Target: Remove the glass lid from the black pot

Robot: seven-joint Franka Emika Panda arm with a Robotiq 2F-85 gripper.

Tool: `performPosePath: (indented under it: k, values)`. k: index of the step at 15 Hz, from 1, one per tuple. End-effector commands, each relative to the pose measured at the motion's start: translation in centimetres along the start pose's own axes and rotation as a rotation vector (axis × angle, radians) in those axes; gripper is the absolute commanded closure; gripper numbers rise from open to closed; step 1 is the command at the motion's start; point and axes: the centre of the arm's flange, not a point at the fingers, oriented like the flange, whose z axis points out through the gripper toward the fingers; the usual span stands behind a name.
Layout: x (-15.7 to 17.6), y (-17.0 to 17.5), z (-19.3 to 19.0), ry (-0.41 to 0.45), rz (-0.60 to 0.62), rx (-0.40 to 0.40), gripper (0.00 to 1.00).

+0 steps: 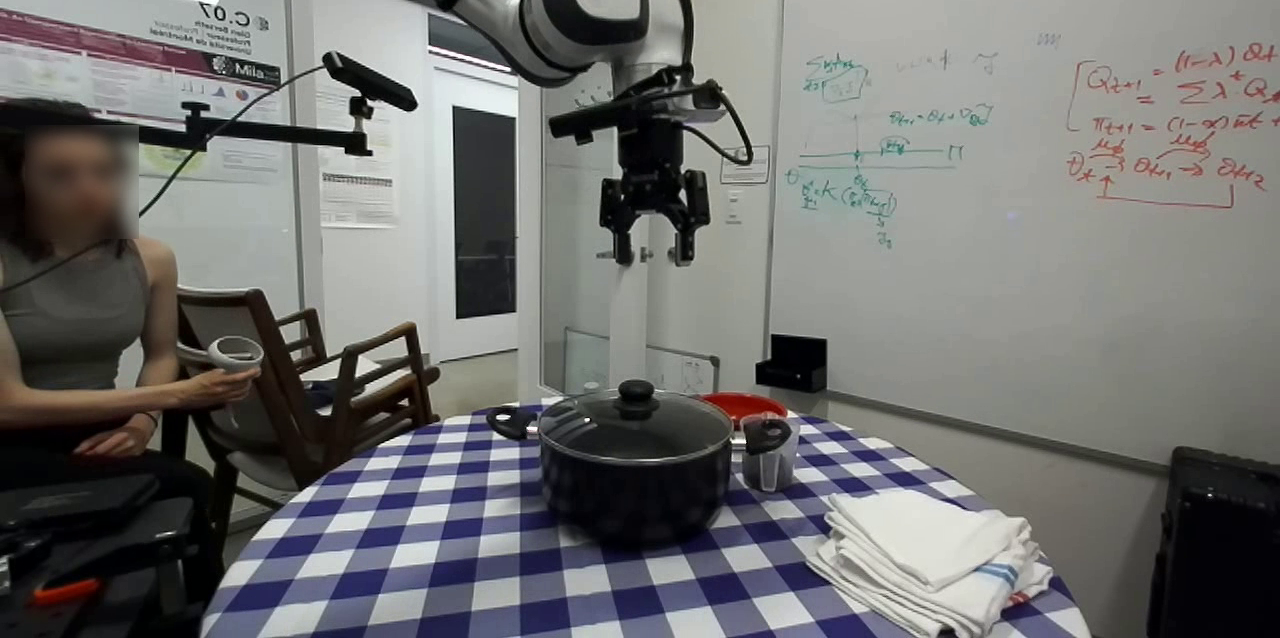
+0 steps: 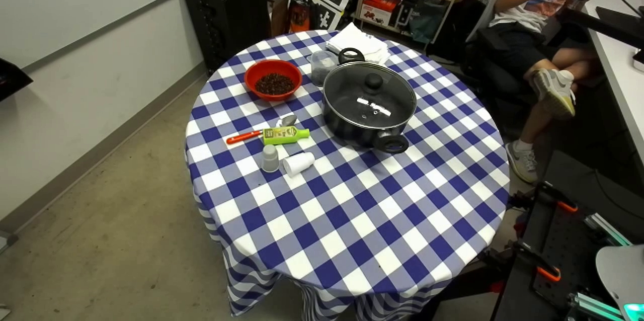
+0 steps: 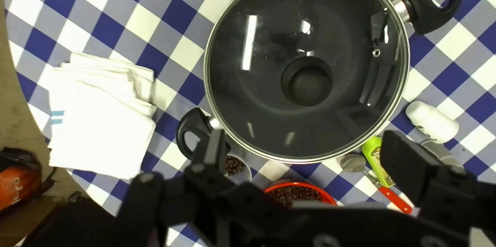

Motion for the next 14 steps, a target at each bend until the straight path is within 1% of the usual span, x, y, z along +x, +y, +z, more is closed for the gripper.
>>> performPosePath:
  k: [1,4,6,8,10,14]
  values:
    - [4.2,-0.6,1.0,-0.034,-0.011,0.061,0.00]
    - [4.5,-1.8,2.4,-0.092,-0.030,0.105,0.00]
    - [4.7,-2.2,3.5,-0.119,-0.035,0.110,0.00]
    - [4.9,-2.6,4.6,-0.143,-0.038,0.087,0.00]
    - [5.0,-3.2,5.7,-0.144,-0.050,0.052,0.00]
    - [5.2,-3.8,7.7,-0.165,-0.023,0.113,0.00]
